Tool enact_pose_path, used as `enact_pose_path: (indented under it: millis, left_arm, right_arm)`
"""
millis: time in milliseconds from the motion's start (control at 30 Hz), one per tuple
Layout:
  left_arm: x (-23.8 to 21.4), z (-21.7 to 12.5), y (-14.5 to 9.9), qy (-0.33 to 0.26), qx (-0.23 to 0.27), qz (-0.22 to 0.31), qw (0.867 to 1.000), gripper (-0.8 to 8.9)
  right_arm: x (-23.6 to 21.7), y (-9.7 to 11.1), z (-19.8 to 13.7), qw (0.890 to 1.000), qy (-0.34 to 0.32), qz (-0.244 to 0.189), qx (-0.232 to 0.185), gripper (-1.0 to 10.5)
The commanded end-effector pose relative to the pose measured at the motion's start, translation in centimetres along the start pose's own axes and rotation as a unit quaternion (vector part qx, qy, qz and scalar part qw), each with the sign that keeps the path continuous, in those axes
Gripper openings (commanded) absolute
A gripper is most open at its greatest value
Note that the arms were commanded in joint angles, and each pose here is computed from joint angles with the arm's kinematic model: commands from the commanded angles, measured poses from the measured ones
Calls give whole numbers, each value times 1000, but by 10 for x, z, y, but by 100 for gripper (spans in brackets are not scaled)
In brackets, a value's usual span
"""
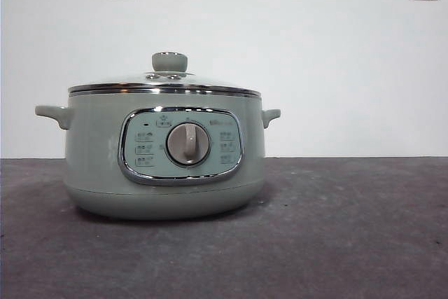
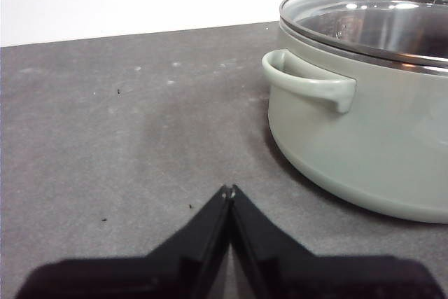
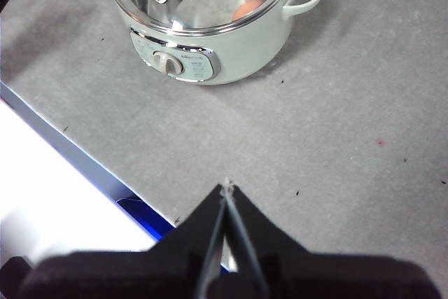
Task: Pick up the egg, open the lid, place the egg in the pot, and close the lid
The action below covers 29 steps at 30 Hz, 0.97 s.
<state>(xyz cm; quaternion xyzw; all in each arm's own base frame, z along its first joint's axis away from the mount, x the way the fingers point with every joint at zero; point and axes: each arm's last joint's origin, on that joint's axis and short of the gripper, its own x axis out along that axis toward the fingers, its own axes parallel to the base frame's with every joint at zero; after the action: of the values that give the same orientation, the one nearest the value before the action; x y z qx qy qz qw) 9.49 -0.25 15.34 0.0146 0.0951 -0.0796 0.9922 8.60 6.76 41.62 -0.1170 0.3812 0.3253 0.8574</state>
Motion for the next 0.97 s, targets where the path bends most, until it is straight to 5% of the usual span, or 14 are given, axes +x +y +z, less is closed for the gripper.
enact_pose_path:
  millis: [33,333,500,667,967]
  left_arm:
    - [1,-3,0,2,-5,2,1000,-4]
    - [2,-4,0,8,-6,2,1000,-4]
    - [2,-4,0,8,-6,2,1000,-4]
    - [2,-4,0,8,-6,2,1000,-4]
    - [2,-4,1,10,-6,2,1000,-4]
  right_arm:
    - [2,0,0,1000,1,-2,4,1]
    - [2,0,0,1000,0,-2,5,1]
    - [-14,-6,-3,996,-70,-55,-27,1]
    - [-27,-16,-14,970,-226,-94,2,1]
    - [22,-38,-77,911,-343,-228,28,1]
